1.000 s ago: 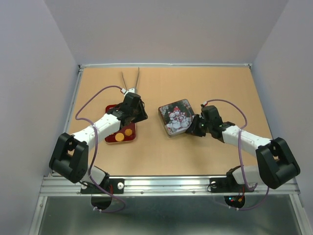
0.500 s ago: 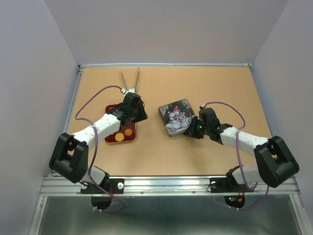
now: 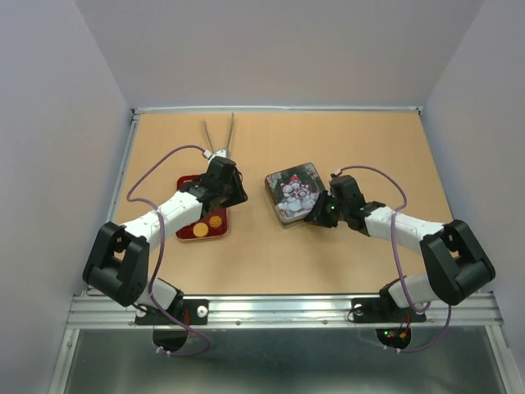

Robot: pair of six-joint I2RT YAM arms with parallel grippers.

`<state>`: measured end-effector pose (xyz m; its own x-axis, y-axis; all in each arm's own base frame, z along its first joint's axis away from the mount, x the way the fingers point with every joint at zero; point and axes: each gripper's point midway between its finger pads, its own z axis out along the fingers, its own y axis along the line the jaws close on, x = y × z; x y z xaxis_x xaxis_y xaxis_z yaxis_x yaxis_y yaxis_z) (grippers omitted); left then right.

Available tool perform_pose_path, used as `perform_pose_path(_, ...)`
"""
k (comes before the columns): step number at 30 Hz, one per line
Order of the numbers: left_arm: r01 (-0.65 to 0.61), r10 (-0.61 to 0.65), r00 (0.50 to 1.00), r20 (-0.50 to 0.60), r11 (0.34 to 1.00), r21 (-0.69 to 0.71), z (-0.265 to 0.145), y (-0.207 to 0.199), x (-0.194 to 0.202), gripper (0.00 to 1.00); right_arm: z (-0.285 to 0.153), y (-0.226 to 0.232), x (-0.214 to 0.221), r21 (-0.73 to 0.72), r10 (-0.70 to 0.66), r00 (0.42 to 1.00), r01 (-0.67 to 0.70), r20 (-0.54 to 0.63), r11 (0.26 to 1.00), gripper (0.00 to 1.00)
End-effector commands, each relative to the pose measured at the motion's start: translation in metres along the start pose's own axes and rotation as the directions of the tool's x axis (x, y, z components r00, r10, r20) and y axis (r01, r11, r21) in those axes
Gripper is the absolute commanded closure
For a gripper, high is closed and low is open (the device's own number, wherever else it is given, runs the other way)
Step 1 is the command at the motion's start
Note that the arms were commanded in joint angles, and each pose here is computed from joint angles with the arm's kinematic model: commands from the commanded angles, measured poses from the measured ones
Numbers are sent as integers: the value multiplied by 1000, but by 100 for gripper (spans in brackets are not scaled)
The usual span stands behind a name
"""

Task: Pack the cookies

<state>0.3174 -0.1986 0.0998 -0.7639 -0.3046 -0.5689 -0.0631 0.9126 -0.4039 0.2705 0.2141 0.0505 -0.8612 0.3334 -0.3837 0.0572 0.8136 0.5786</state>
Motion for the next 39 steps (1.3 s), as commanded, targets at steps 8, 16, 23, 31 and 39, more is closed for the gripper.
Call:
perform_pose_path(8, -8, 7, 1000, 20, 998, 62, 3, -18, -12, 56, -10, 46, -42, -105, -35, 993, 47, 112, 993, 77)
perform_pose_path(16, -95, 80, 993, 88, 978, 185, 9, -85, -58, 56, -8, 45, -41, -102, -37, 993, 48, 109, 994, 77)
perform_pose_path(23, -146, 123, 986, 115, 962, 229, 34, -135, -89, 57, -7, 45, -41, -101, -35, 994, 45, 103, 994, 77)
perform_pose_path(31, -176, 174, 984, 30, 968, 181, 87, -142, -71, 57, -5, 44, -41, -97, -35, 994, 45, 101, 994, 77)
perform_pose_path(39, -157, 166, 984, -57, 978, 136, 114, -108, -28, 59, -1, 40, -38, -85, -35, 995, 43, 89, 995, 77)
